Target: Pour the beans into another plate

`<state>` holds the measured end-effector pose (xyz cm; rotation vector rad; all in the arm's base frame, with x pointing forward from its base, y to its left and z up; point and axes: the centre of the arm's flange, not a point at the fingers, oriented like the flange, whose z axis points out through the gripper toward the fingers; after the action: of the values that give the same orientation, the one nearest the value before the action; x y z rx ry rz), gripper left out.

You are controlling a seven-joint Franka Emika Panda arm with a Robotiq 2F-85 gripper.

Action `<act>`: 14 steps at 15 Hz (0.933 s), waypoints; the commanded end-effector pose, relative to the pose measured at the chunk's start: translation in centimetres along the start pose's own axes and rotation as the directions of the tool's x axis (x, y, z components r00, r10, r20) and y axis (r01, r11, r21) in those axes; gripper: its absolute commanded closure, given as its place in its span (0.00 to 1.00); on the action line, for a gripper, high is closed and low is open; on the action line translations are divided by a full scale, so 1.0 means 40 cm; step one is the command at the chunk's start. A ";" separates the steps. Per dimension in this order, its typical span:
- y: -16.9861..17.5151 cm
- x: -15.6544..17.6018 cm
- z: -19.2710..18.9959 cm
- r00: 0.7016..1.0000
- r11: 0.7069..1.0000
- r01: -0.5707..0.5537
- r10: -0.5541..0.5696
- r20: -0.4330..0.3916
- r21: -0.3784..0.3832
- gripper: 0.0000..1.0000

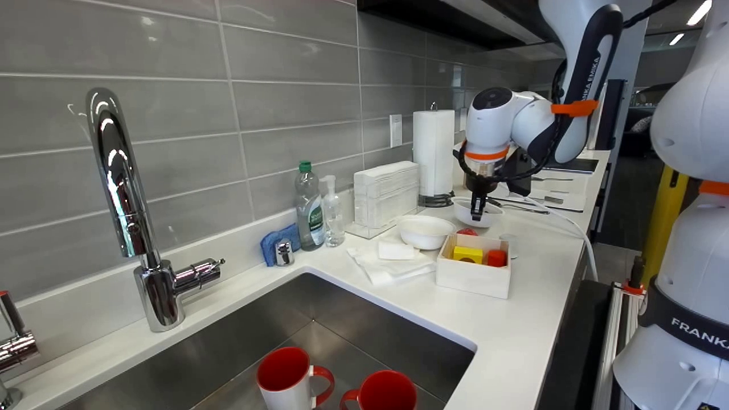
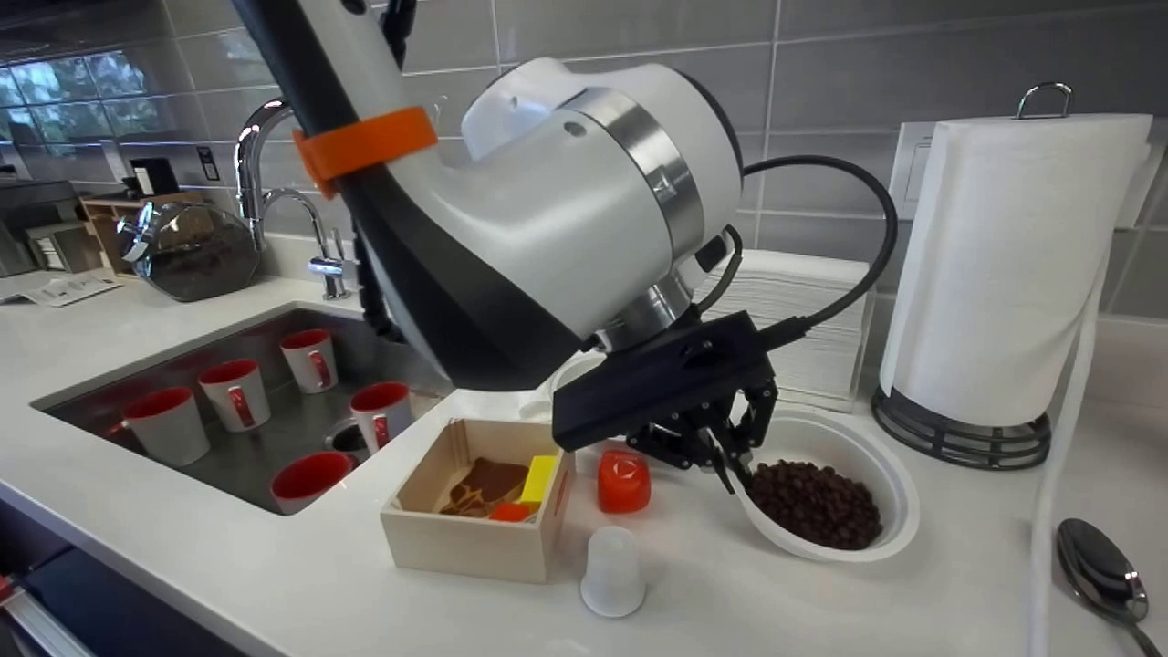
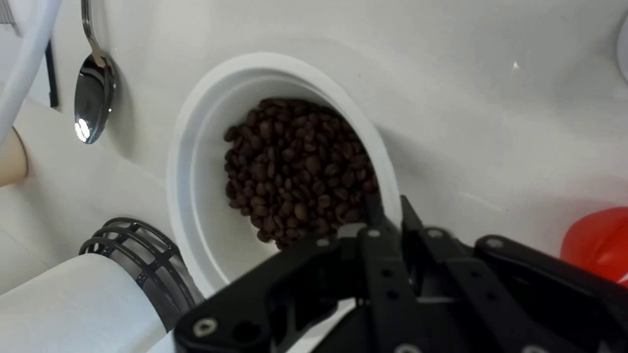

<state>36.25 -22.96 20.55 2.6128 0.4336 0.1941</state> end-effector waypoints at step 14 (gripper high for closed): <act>-0.056 0.098 -0.329 1.000 0.999 -0.002 0.003 0.015 -0.045 1.00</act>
<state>37.40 -16.95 26.21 2.5763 0.3873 0.1865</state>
